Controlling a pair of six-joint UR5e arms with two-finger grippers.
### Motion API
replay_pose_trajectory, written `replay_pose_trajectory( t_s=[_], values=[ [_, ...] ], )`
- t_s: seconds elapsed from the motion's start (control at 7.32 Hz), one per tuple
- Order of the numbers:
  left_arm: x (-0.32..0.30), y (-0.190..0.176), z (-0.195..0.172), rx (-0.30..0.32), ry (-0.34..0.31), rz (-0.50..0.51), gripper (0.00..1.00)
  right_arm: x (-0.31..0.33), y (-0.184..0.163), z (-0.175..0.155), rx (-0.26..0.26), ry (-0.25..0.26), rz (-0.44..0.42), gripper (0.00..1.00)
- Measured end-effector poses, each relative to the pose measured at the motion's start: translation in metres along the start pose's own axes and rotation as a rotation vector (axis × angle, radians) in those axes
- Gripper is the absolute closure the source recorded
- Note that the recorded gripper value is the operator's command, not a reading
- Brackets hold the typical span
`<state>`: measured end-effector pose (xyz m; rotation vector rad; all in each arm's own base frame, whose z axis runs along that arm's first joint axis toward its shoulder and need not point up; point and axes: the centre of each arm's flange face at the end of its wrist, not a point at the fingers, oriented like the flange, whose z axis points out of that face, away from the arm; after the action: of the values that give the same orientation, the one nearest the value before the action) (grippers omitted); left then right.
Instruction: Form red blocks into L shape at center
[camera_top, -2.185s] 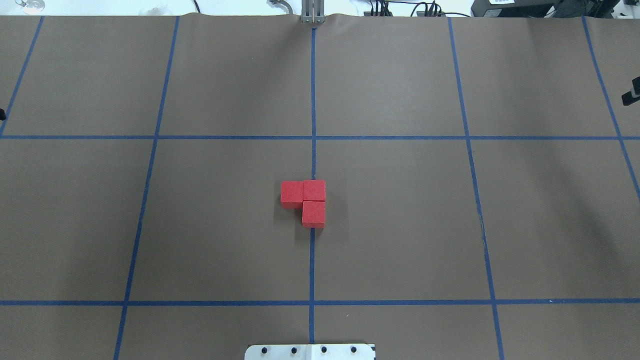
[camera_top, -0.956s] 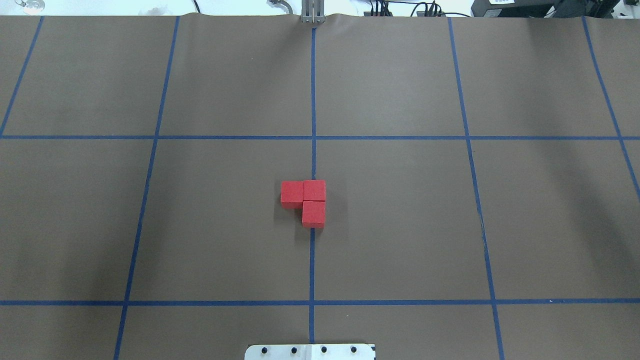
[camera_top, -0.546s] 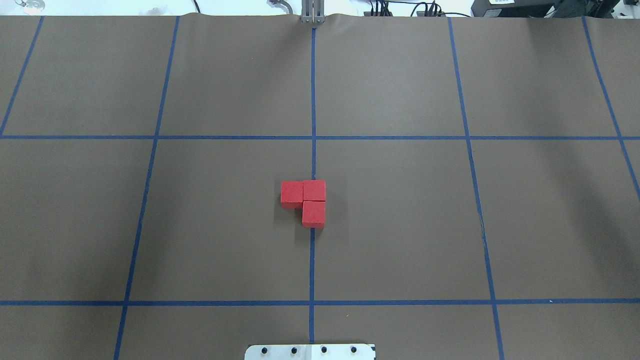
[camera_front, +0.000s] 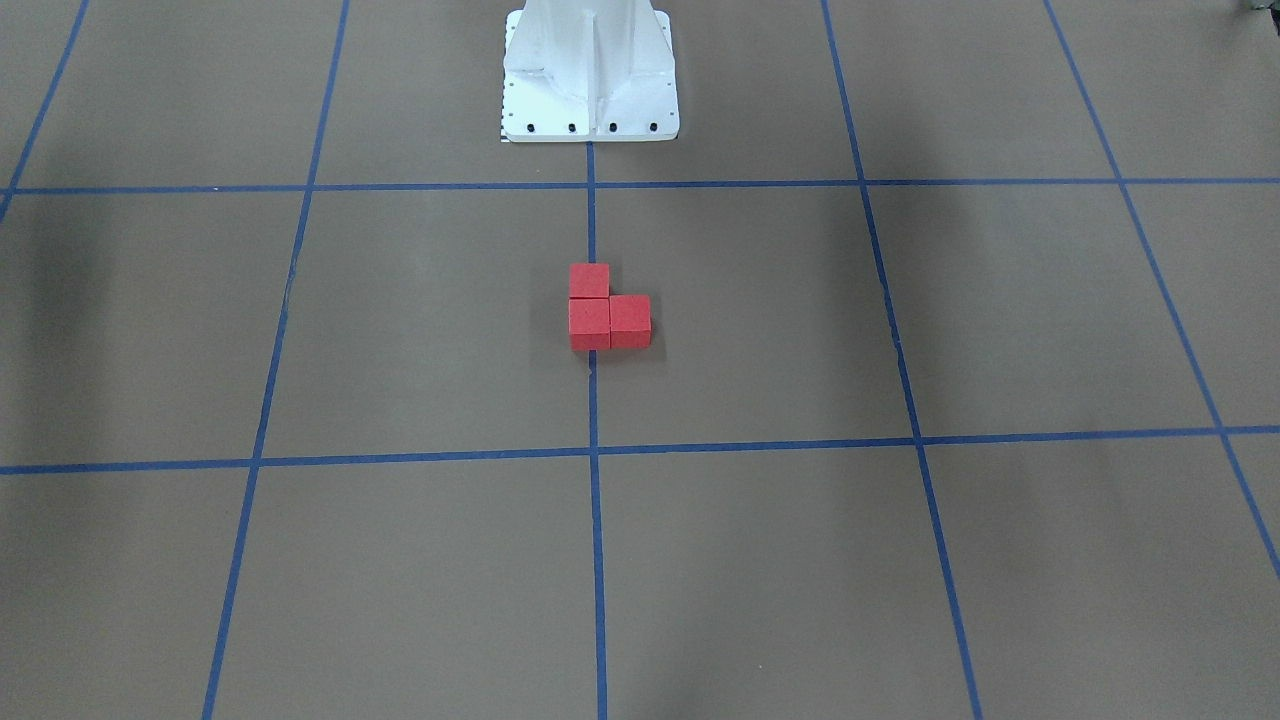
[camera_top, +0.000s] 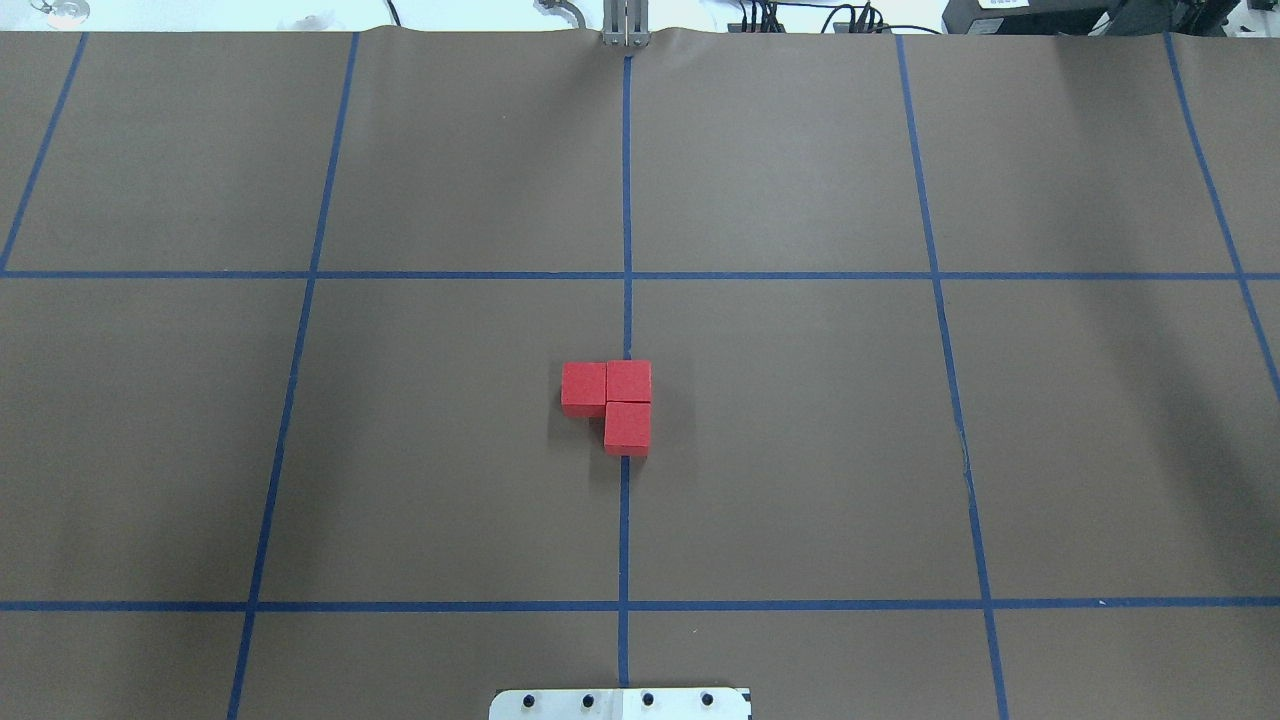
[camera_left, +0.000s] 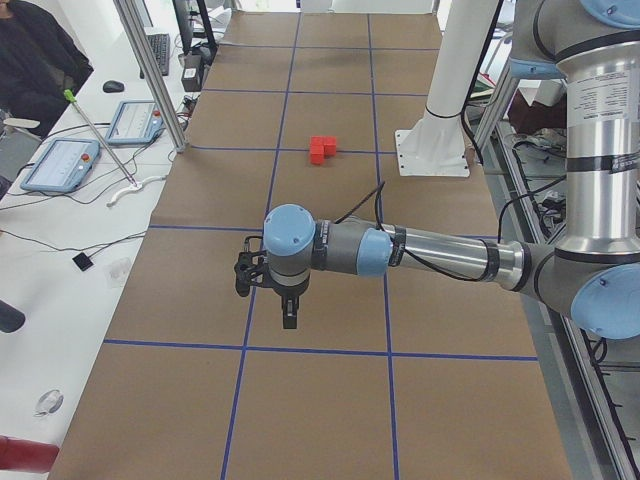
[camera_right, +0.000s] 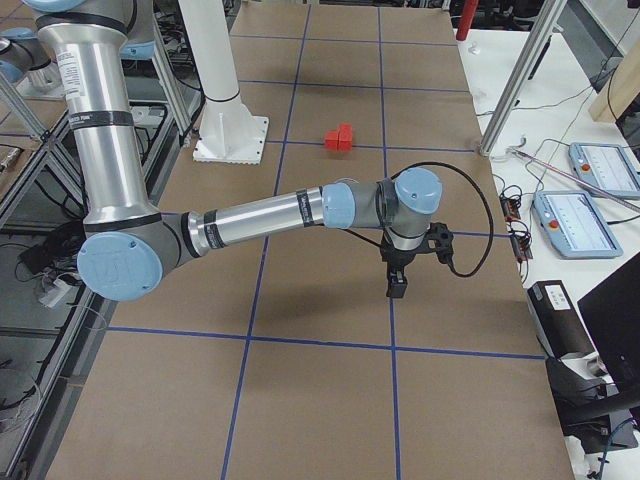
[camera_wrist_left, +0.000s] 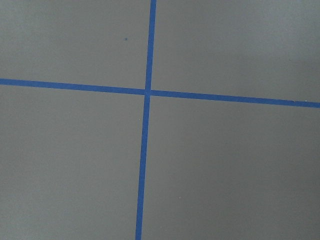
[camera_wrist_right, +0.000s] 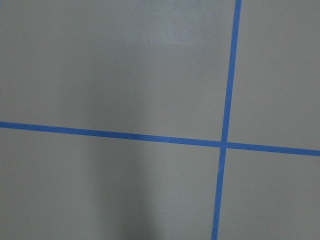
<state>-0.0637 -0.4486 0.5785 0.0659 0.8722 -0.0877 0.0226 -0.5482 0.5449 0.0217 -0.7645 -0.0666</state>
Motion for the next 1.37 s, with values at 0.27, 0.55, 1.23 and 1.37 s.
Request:
replay_pose_trajectory(
  t_s=[0.27,0.55,1.23,1.37],
  values=[
    [-0.0011,0.0003,0.0011,-0.002,-0.001,-0.002,0.00,0.0014,0.0018,0.0016,-0.003,-0.002,0.003,0.00],
    [-0.0015,0.0000,0.0019,-0.003,-0.001,-0.003,0.00,0.0012,0.0017,0.0018,-0.003,-0.002,0.002,0.00],
    [0.0032,-0.0020,-0.0013,0.004,0.004,0.007,0.00,-0.0011,0.0013,0.0049,-0.009,-0.003,0.000,0.00],
    [0.0037,-0.0022,-0.0017,0.005,0.004,0.008,0.00,-0.0024,0.0010,0.0058,-0.010,-0.003,-0.002,0.00]
  ],
)
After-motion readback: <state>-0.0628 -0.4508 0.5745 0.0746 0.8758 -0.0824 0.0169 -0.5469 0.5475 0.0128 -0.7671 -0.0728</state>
